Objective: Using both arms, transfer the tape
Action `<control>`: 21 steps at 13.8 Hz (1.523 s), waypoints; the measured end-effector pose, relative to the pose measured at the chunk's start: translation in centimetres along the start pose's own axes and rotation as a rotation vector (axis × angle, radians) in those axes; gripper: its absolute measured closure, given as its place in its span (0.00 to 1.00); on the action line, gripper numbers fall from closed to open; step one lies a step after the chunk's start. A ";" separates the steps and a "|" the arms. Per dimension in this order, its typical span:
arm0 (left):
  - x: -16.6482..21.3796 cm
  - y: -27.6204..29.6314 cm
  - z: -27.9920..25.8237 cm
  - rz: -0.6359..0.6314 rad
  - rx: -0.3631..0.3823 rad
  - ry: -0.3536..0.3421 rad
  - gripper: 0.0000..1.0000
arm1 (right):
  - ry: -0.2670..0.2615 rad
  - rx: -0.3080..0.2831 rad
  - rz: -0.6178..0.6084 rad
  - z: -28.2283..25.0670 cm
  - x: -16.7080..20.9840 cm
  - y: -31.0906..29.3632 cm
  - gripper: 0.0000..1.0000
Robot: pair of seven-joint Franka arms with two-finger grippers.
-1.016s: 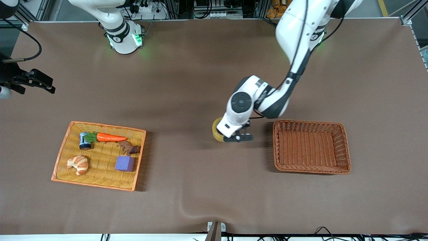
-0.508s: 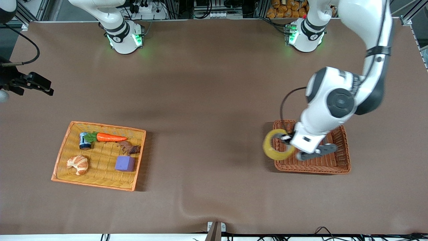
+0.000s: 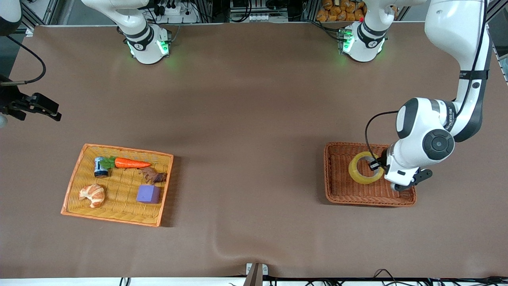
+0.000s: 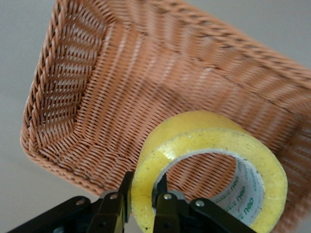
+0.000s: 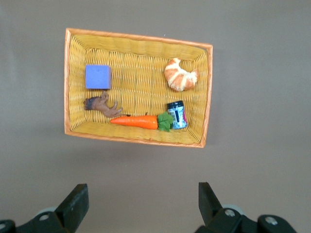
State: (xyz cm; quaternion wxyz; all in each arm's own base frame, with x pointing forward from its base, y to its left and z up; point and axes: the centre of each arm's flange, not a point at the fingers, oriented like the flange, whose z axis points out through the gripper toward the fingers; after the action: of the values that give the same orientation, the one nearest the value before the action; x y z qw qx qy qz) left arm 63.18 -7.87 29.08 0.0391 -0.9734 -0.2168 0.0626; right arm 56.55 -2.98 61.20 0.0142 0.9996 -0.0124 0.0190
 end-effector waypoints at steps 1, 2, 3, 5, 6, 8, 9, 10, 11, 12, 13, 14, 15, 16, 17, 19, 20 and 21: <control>0.2 -0.8 1.3 -0.012 0.000 -0.007 0.78 | 0.005 0.000 0.004 -0.1 0.0 0.2 0.00; 0.4 -1.1 2.3 -0.017 0.002 -0.014 0.78 | 0.008 0.000 0.008 -0.2 0.1 0.4 0.00; 0.4 -0.9 2.6 -0.014 -0.001 -0.012 0.73 | 0.011 -0.001 0.011 -0.2 0.1 0.5 0.00; 0.5 -0.1 1.2 -0.004 -0.020 0.014 0.53 | 0.012 -0.001 0.014 -0.2 0.1 0.6 0.00; 0.7 0.1 -0.8 -0.004 -0.034 0.038 0.42 | 0.012 -0.001 0.015 -0.2 0.1 0.6 0.00; 0.5 -0.5 -6.8 0.060 -0.026 0.071 0.22 | 0.011 -0.001 0.015 -0.2 0.1 0.6 0.00; -0.1 -1.2 -11.3 0.093 -0.022 0.086 0.13 | 0.011 -0.001 0.016 -0.2 0.1 0.6 0.00; -1.0 -2.1 -16.1 0.114 -0.022 0.108 0.02 | 0.011 -0.001 0.016 -0.2 0.1 0.6 0.00; -2.3 -3.1 -20.9 0.135 -0.032 0.145 0.00 | 0.011 -0.001 0.017 -0.2 0.1 0.6 0.00; -3.9 -4.3 -25.2 0.155 -0.048 0.191 0.00 | 0.011 -0.001 0.018 -0.2 0.1 0.6 0.00; -5.6 -5.3 -28.6 0.171 -0.063 0.234 0.00 | 0.012 -0.001 0.019 -0.2 0.1 0.7 0.00; -7.1 -6.3 -30.9 0.189 -0.070 0.263 0.00 | 0.012 -0.001 0.019 -0.2 0.1 0.7 0.00; -8.3 -7.0 -32.3 0.199 -0.072 0.275 0.00 | 0.012 -0.001 0.020 -0.2 0.1 0.7 0.00; -8.9 -7.4 -32.7 0.204 -0.071 0.279 0.00 | 0.012 -0.001 0.020 -0.2 0.1 0.7 0.00; -8.9 -7.4 -32.5 0.207 -0.069 0.275 0.00 | 0.012 -0.001 0.020 -0.2 0.1 0.7 0.00; -8.5 -7.1 -31.5 0.212 -0.061 0.258 0.00 | 0.012 -0.001 0.020 -0.2 0.1 0.7 0.00; -8.3 -7.0 -31.1 0.224 -0.057 0.253 0.00 | 0.012 -0.001 0.020 -0.2 0.1 0.7 0.00; -8.3 -7.0 -31.0 0.252 -0.053 0.250 0.00 | 0.012 -0.001 0.020 -0.2 0.1 0.7 0.00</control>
State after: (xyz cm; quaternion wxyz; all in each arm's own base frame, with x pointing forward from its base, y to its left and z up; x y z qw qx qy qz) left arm 57.16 -6.61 61.36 0.0318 -0.9938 -0.0879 -0.0601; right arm 56.64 -3.67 61.43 0.0144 0.9993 -0.0223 0.0250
